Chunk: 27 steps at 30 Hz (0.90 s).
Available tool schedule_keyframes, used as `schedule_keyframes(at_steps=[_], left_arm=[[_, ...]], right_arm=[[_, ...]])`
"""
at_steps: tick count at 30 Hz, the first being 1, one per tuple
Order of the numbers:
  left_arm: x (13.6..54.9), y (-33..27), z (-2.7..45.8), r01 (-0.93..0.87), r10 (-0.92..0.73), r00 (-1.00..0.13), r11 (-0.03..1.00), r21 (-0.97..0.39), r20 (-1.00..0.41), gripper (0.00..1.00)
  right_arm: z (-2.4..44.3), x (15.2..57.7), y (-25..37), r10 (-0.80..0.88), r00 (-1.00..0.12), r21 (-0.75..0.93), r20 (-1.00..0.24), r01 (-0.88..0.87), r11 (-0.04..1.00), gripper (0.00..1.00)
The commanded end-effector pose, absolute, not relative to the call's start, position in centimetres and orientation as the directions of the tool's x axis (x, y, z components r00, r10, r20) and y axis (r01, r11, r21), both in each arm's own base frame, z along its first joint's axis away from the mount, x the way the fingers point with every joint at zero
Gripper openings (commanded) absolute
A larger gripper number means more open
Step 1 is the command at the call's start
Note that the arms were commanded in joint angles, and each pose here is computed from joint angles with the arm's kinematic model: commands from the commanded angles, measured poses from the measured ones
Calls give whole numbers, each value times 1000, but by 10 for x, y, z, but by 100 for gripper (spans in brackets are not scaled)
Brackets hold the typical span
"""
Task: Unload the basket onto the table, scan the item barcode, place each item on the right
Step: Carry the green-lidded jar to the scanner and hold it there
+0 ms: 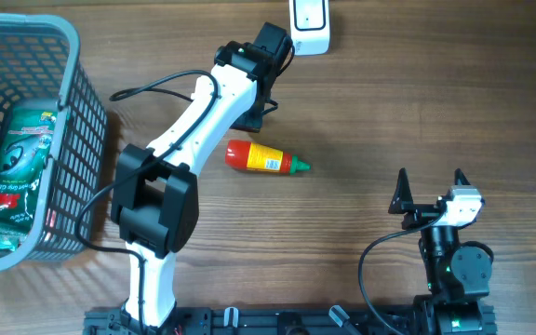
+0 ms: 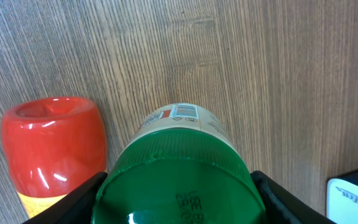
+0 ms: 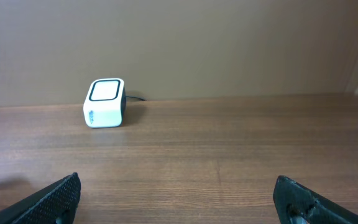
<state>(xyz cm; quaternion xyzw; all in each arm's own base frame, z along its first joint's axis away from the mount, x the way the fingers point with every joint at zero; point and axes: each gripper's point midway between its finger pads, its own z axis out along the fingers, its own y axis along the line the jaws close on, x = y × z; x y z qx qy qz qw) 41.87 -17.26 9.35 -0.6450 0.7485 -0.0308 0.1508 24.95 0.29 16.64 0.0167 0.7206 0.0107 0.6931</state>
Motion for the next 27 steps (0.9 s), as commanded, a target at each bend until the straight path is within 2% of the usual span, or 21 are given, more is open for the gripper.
schedule_keyframes(at_steps=[1,2,5,7,8,9,13,14,16,17,20,25,27], left_arm=[[424,-166,85,-960,-972,-95,147,-237,-217,4],[424,-166,85,-960,-972,-94,146,-239,-216,4],[431,-169,86,-946,-965,-141,197,-256,-219,22],[434,-170,87,-941,-963,-157,213,-264,-220,25],[434,-170,87,-940,-963,-156,213,-265,-219,35],[434,-170,87,-940,-963,-156,213,-265,-219,51],[434,-170,87,-936,-958,-178,235,-261,-225,56],[434,-170,87,-935,-956,-184,242,-258,-227,55],[435,-170,87,-926,-945,-219,280,-254,-243,45],[436,-167,88,-921,-937,-231,297,-251,-261,44],[436,-155,91,-904,-895,-282,369,-217,-346,46],[429,-136,95,-910,-857,-282,381,-161,-432,48],[430,-137,95,-907,-854,-289,389,-162,-433,53]], right_arm=[[167,250,1,51,-33,50,-998,21,999,100],[167,250,1,50,-33,50,-998,21,999,100],[167,250,1,51,-33,50,-998,20,999,100],[167,250,1,50,-33,50,-998,21,999,100],[167,250,1,51,-33,50,-998,21,999,100],[167,250,1,51,-33,50,-998,21,999,100],[167,250,1,51,-33,50,-998,21,999,100],[167,250,1,50,-33,50,-998,21,999,100],[167,250,1,51,-33,50,-998,21,999,100],[167,250,1,50,-33,50,-998,21,999,100],[167,250,1,51,-33,50,-998,21,999,100],[167,250,1,51,-33,50,-998,21,999,100],[167,250,1,50,-33,50,-998,21,999,100]])
